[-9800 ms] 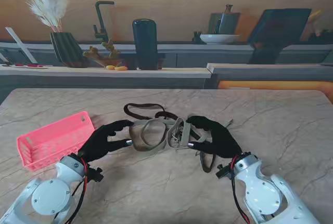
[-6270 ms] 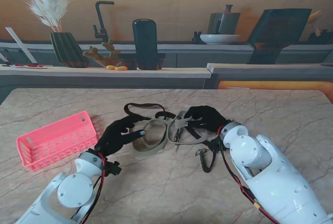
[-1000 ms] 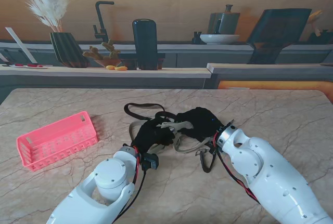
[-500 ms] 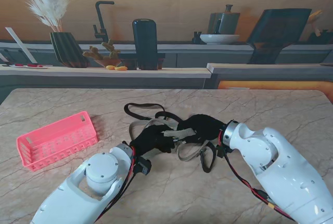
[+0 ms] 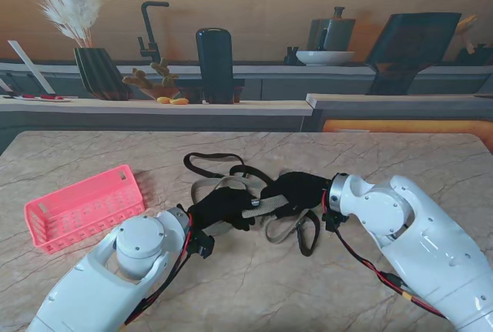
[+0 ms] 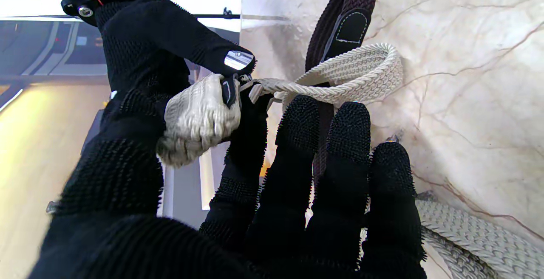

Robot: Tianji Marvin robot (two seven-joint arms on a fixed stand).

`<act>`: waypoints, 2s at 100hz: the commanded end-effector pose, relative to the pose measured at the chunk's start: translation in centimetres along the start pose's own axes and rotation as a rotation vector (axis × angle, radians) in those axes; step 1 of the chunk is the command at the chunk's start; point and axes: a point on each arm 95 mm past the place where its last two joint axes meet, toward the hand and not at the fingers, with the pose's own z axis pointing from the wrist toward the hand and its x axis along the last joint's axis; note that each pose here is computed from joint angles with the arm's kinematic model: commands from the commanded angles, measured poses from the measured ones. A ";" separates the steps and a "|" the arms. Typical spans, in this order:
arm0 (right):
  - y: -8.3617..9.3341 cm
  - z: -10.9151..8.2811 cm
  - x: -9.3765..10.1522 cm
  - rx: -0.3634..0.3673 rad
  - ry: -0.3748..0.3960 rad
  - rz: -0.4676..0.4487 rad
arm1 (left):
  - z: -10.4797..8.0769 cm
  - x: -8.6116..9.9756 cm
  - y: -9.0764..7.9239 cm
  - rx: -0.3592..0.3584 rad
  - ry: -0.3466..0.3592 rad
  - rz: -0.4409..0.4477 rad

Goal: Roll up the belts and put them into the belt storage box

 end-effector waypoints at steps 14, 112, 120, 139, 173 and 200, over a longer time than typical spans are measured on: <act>-0.2 0.4 0.1 0.024 0.008 -0.009 | 0.1 0.7 -0.8 -0.045 -0.001 -0.002; -0.5 1.5 0.1 0.083 0.023 -0.014 | 2.4 4.4 -0.2 -0.331 -0.161 0.275; -0.5 1.5 0.2 0.087 0.026 -0.017 | 2.5 4.3 0.0 -0.338 -0.169 0.279; -0.4 1.6 0.2 0.089 0.031 -0.022 | 2.9 4.1 0.1 -0.376 -0.194 0.290; 0.2 1.5 0.6 0.075 0.034 -0.035 | 3.2 3.3 0.4 -0.363 -0.230 0.253; 0.6 1.6 1.0 0.044 0.039 -0.017 | 3.6 2.7 1.0 -0.329 -0.239 0.268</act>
